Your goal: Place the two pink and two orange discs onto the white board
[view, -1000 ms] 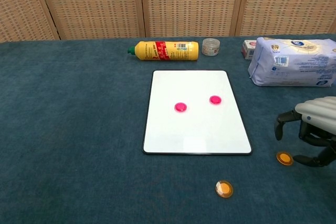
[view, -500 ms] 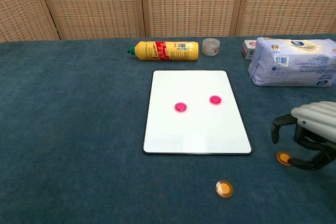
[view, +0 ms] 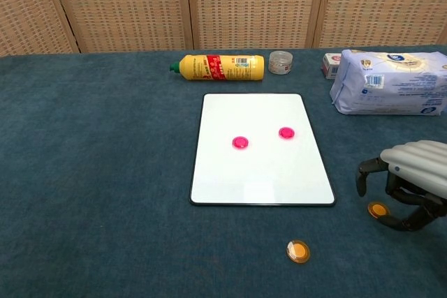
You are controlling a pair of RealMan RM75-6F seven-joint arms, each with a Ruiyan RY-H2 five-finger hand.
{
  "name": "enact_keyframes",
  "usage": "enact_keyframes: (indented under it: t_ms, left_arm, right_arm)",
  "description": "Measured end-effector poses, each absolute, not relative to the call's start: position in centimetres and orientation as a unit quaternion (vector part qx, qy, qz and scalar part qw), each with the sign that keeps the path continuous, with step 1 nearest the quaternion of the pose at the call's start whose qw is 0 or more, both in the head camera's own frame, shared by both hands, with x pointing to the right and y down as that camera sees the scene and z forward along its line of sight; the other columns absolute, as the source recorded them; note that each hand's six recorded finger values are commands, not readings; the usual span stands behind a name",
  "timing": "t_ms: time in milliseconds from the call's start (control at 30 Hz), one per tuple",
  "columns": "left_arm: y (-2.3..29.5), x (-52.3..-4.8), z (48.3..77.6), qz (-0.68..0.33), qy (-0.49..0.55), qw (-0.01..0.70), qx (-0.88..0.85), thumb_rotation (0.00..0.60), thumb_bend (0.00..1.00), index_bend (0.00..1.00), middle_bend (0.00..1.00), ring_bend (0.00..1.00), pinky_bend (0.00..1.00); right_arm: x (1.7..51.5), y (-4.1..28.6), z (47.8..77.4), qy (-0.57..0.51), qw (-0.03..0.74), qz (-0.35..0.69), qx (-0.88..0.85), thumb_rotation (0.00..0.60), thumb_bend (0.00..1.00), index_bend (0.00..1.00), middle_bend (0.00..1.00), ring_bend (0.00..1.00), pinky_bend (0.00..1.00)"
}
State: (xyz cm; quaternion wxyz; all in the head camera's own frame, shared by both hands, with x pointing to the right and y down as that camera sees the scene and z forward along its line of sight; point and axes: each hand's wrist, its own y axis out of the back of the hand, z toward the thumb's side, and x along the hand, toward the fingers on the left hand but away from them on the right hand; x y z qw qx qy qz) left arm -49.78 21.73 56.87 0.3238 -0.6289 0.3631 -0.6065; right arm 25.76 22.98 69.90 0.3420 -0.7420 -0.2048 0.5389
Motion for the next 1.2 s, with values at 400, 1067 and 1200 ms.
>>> enact_keyframes:
  t_ms: [400,1067,1200]
  left_arm:
    - [21.7,-49.8,56.9,-0.607,0.363,0.324,-0.628,0.6,0.0,0.0,0.0,0.0,0.0]
    - [21.7,-49.8,56.9,-0.608,0.362,0.324,-0.628,0.6,0.0,0.0,0.0,0.0,0.0]
    - [21.7,-49.8,56.9,-0.608,0.362,0.324,-0.628,0.6,0.0,0.0,0.0,0.0,0.0]
  right_arm:
    - [25.9,23.1,70.3,-0.2,0.34,0.545,-0.739,0.6,0.36,0.4,0.93,0.93,1.0]
    - [26.7,23.3,70.7,-0.193,0.337,0.555,-0.736,0.6,0.36,0.41,0.93,0.93,1.0]
    - [27.0,23.4,70.9,-0.192,0.335,0.558,-0.735,0.6,0.36,0.41,0.93,0.93,1.0]
